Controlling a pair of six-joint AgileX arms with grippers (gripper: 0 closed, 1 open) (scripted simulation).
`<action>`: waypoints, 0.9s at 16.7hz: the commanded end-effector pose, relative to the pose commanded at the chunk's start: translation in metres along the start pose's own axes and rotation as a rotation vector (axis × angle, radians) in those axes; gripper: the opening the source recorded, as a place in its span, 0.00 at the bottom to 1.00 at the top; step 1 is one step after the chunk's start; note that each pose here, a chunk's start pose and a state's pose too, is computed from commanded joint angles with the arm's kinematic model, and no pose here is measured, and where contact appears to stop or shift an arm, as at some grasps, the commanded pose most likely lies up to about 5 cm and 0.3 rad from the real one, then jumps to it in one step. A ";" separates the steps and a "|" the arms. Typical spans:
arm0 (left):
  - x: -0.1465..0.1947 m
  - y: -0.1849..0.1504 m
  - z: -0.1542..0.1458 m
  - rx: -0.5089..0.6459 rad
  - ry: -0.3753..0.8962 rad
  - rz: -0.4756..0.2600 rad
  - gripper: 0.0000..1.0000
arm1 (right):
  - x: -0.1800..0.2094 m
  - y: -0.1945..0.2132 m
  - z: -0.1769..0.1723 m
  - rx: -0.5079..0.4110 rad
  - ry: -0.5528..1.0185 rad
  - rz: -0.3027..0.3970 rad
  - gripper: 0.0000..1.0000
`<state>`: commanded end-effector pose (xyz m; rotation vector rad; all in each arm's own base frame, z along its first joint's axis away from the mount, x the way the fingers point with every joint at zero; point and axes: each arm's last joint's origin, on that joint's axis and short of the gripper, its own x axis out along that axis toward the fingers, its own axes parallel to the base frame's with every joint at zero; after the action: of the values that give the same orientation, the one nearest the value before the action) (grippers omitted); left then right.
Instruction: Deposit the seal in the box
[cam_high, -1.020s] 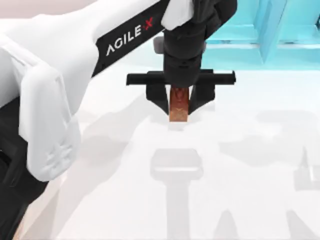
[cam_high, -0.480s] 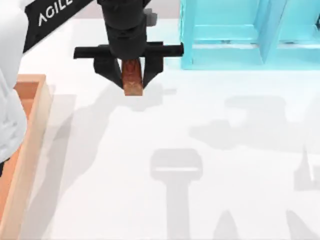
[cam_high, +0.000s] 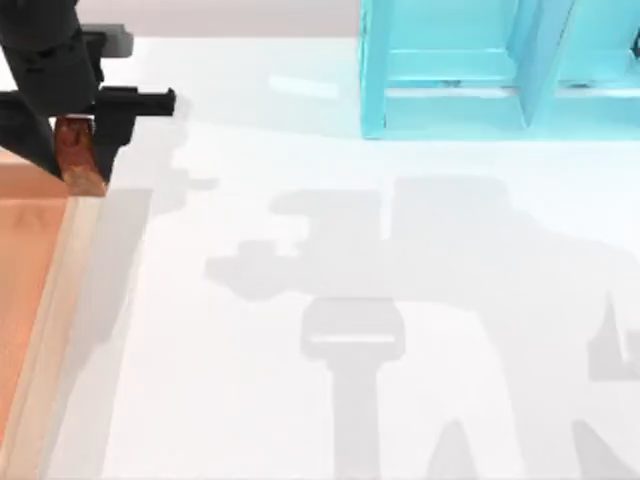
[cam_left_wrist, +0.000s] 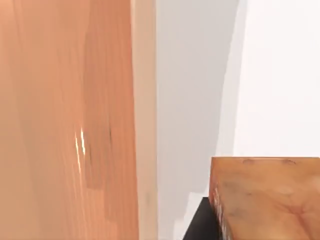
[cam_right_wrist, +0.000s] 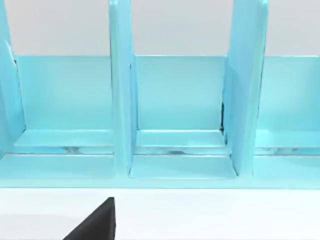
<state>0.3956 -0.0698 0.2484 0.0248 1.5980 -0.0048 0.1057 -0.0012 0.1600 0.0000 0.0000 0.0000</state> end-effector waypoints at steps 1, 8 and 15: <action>0.000 0.016 -0.003 0.000 0.003 0.000 0.00 | 0.000 0.000 0.000 0.000 0.000 0.000 1.00; -0.006 0.147 -0.059 0.000 -0.001 -0.010 0.00 | 0.000 0.000 0.000 0.000 0.000 0.000 1.00; -0.010 0.163 -0.076 0.006 -0.024 -0.011 0.00 | 0.000 0.000 0.000 0.000 0.000 0.000 1.00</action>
<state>0.3229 0.0943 0.2628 0.0203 1.5746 -0.0180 0.1057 -0.0012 0.1600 0.0000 0.0000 0.0000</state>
